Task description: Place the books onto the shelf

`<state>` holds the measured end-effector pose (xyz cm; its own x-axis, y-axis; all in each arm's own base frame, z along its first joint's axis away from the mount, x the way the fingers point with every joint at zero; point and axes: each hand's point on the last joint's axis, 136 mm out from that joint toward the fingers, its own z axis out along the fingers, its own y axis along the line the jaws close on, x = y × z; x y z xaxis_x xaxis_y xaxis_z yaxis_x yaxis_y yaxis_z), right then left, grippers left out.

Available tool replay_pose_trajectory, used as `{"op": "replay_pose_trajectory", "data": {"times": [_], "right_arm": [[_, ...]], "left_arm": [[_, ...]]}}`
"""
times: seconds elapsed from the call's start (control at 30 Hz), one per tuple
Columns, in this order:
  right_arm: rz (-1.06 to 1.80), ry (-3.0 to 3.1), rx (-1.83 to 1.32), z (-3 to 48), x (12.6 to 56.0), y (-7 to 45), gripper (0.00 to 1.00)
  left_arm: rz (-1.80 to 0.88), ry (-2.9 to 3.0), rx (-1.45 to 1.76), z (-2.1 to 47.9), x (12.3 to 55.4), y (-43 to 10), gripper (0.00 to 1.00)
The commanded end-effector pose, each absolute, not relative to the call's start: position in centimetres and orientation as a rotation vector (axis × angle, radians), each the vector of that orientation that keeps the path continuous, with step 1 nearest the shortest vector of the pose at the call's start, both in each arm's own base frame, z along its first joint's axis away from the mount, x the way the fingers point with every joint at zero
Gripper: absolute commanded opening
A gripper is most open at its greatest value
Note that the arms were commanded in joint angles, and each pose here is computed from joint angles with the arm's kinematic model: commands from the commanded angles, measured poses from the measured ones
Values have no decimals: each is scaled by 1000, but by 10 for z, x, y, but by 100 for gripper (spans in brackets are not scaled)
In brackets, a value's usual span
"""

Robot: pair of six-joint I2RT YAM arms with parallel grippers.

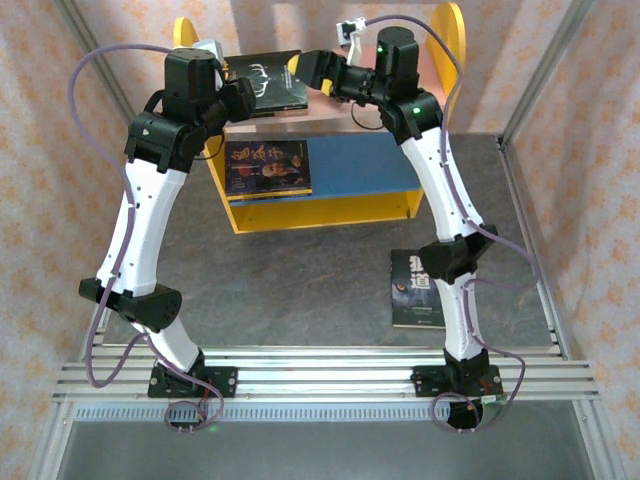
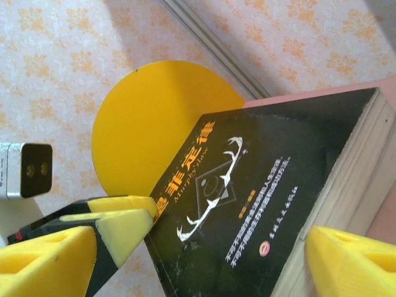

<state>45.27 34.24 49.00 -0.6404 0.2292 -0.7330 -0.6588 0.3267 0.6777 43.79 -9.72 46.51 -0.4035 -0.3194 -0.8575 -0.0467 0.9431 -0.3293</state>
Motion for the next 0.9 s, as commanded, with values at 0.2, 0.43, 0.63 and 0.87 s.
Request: {"op": "replay_pose_trajectory", "data": {"times": [0.2,0.43,0.63,0.87], "right_arm": [[1310,1967,-399,455,433,330,86],[1287,1991,-483,447,412,339,84],[1284,2008,-522,440,401,346,83],[1288,2009,-539,439,398,353,83]], "left_arm": [[-251,1979,-284,458,443,-93,45],[-227,1979,-281,458,447,-92,45],[-216,1973,-280,460,449,-90,45],[-213,1973,-271,461,452,-91,45]]}}
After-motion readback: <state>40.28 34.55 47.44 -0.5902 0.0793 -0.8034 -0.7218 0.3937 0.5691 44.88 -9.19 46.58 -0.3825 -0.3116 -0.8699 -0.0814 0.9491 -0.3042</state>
